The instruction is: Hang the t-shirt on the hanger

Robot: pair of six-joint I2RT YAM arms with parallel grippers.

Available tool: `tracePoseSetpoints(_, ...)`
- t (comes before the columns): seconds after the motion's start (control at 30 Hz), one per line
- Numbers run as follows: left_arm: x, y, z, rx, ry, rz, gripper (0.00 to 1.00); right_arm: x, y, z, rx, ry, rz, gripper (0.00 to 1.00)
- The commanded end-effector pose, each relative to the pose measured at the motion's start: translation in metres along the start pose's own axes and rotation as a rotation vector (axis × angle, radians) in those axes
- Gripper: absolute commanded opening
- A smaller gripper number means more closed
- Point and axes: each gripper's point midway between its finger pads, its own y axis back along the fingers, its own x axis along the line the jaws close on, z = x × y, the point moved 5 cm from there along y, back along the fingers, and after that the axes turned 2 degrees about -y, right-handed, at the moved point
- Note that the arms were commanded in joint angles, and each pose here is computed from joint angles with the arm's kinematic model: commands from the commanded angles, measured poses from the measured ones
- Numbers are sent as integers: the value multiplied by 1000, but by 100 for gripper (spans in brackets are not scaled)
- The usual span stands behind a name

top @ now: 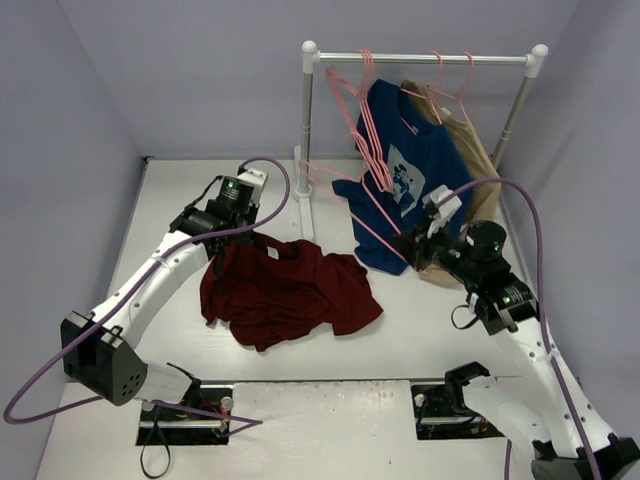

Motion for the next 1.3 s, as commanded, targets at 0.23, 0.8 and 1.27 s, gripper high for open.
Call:
tracePoseSetpoints(0.23,3,11,57,-175,-57,-110,0,51,14,-16,-18,-59,306,0)
tracePoseSetpoints(0.8,3,15,66,-191,5,-127,0,64,6,-28,44,-87,377,0)
tracePoseSetpoints(1.27,-14,33,63,-220,-16,-296,0,60,-12,-40,86,-69,351,0)
